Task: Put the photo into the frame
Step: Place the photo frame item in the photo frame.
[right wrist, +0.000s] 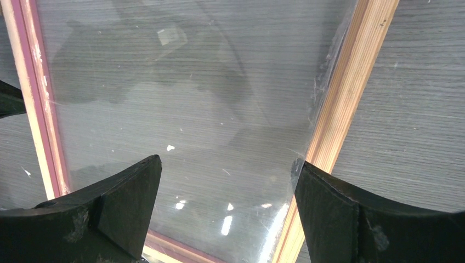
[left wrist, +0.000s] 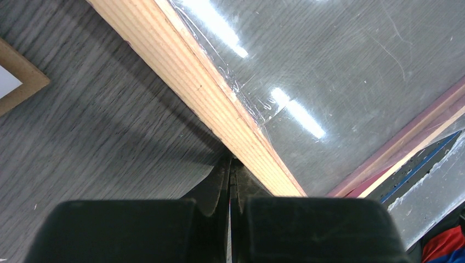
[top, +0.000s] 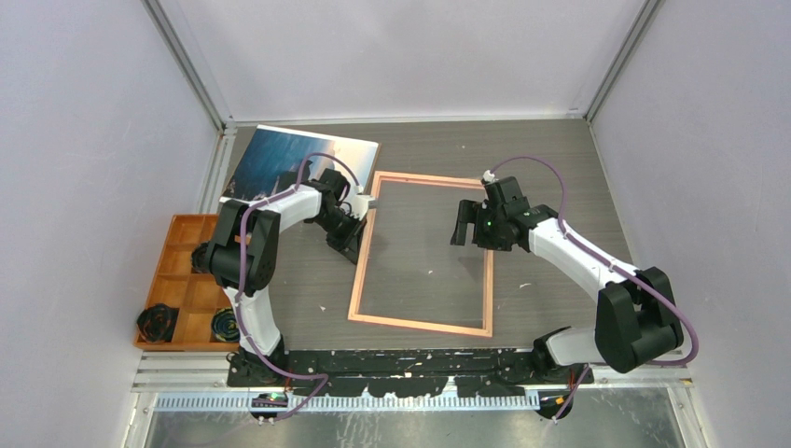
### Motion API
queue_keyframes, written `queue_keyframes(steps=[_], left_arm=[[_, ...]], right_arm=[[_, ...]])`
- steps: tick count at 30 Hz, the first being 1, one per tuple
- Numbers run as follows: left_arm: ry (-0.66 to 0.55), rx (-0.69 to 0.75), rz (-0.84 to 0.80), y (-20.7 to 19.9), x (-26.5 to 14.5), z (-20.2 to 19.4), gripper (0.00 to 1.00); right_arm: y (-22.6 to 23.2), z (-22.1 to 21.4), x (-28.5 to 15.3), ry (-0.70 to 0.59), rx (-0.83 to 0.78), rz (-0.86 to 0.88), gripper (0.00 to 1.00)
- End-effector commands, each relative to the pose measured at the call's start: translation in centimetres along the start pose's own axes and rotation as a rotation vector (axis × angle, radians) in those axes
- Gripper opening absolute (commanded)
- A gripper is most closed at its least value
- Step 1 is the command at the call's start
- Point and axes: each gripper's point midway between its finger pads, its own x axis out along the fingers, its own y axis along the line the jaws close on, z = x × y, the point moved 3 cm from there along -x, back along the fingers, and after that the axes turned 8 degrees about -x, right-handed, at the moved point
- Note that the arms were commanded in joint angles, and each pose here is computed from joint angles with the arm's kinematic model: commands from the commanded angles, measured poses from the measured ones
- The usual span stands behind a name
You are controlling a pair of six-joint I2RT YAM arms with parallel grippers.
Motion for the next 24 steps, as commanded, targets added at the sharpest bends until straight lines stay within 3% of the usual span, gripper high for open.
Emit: queue_keyframes(steps=[1, 24], left_arm=[[0.023, 0.038, 0.027, 0.5, 1.0, -0.7, 0.0], [0.025, 0.036, 0.026, 0.5, 1.0, -0.7, 0.0]], right_arm=[[0.0, 1.4, 0.4, -0.044, -0.036, -0.017, 0.92], [-1.3, 1.3, 1.2, -0.04, -0.028, -0.074, 0.93]])
